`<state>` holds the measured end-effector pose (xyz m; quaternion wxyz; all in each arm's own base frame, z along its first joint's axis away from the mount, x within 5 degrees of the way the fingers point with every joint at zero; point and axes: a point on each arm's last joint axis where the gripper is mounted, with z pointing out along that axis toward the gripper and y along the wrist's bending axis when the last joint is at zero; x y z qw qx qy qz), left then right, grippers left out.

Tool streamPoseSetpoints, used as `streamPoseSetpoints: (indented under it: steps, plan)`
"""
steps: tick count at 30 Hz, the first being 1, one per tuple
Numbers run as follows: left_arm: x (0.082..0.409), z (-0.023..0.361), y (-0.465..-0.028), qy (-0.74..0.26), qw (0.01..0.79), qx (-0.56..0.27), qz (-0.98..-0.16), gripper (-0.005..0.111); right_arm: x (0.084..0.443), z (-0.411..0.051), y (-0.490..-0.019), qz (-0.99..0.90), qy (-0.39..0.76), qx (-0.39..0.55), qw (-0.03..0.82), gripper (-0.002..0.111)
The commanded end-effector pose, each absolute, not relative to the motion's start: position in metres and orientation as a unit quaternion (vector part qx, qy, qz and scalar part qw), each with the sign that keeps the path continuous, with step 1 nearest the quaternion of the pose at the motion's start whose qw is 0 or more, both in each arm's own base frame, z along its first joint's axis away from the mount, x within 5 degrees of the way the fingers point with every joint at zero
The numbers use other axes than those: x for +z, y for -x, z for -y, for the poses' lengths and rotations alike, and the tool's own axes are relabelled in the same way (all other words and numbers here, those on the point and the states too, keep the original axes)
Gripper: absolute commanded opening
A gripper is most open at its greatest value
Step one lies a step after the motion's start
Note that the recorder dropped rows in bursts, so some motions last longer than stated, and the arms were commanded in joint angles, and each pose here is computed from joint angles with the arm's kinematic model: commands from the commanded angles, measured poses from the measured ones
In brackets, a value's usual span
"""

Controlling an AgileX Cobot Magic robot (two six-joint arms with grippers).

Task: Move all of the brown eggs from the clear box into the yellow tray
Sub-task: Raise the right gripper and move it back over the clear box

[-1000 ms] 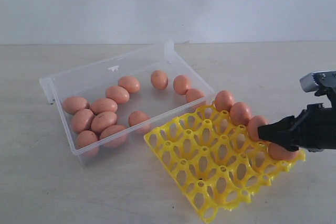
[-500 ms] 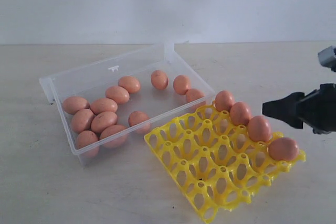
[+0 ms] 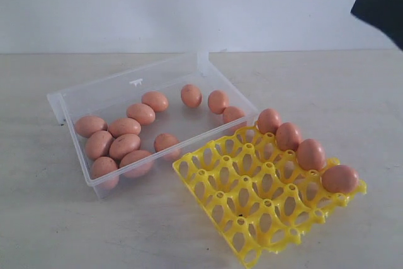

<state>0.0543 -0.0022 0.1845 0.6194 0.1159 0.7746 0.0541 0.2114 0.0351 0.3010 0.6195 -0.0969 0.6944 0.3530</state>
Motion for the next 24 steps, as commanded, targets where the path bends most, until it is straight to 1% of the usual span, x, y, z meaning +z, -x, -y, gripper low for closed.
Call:
streamPoseSetpoints:
  steps: [1, 6, 9, 10, 11, 13, 15, 17, 18, 20, 21, 23, 24]
  plan:
    - [0.186, 0.002, -0.054, -0.113, 0.624, 0.051, -0.772, -0.004, 0.349, -0.045, -0.204, -0.639, 0.148, 0.341, 0.674, 0.0]
    - [0.186, 0.002, -0.054, -0.113, 0.624, 0.051, -0.772, -0.004, 0.414, -0.067, -0.201, -0.6, 0.2, 0.273, 0.725, 0.0]
    - [0.186, 0.002, -0.054, -0.113, 0.624, 0.051, -0.772, -0.004, 0.445, -0.081, -0.197, -0.6, 0.231, 0.177, 0.745, 0.0]
    - [0.186, 0.002, -0.054, -0.113, 0.624, 0.051, -0.772, -0.004, 0.454, -0.085, -0.197, -0.603, 0.228, 0.132, 0.753, 0.0]
    - [0.186, 0.002, -0.054, -0.113, 0.624, 0.051, -0.772, -0.004, 0.458, -0.087, -0.197, -0.608, 0.218, 0.104, 0.756, 0.0]
    - [0.186, 0.002, -0.054, -0.113, 0.624, 0.051, -0.772, -0.004, 0.462, -0.091, -0.201, -0.633, 0.158, 0.053, 0.756, 0.0]
    - [0.186, 0.002, -0.054, -0.113, 0.624, 0.051, -0.772, -0.004, 0.456, -0.1, -0.209, -0.671, 0.118, 0.007, 0.732, 0.0]
    - [0.186, 0.002, -0.054, -0.113, 0.624, 0.051, -0.772, -0.004, 0.444, -0.115, -0.22, -0.712, 0.138, -0.047, 0.687, 0.0]
    - [0.186, 0.002, -0.054, -0.113, 0.624, 0.051, -0.772, -0.004, 0.433, -0.126, -0.228, -0.741, 0.165, -0.079, 0.646, 0.0]
    - [0.186, 0.002, -0.054, -0.113, 0.624, 0.051, -0.772, -0.004, 0.41, -0.144, -0.245, -0.806, 0.212, -0.124, 0.539, 0.0]
    - [0.186, 0.002, -0.054, -0.113, 0.624, 0.051, -0.772, -0.004, 0.396, -0.154, -0.253, -0.842, 0.23, -0.133, 0.469, 0.0]
    - [0.186, 0.002, -0.054, -0.113, 0.624, 0.051, -0.772, -0.004, 0.371, -0.172, -0.265, -0.897, 0.248, -0.132, 0.341, 0.0]
    - [0.186, 0.002, -0.054, -0.113, 0.624, 0.051, -0.772, -0.004, 0.361, -0.183, -0.272, -0.912, 0.263, -0.122, 0.291, 0.0]
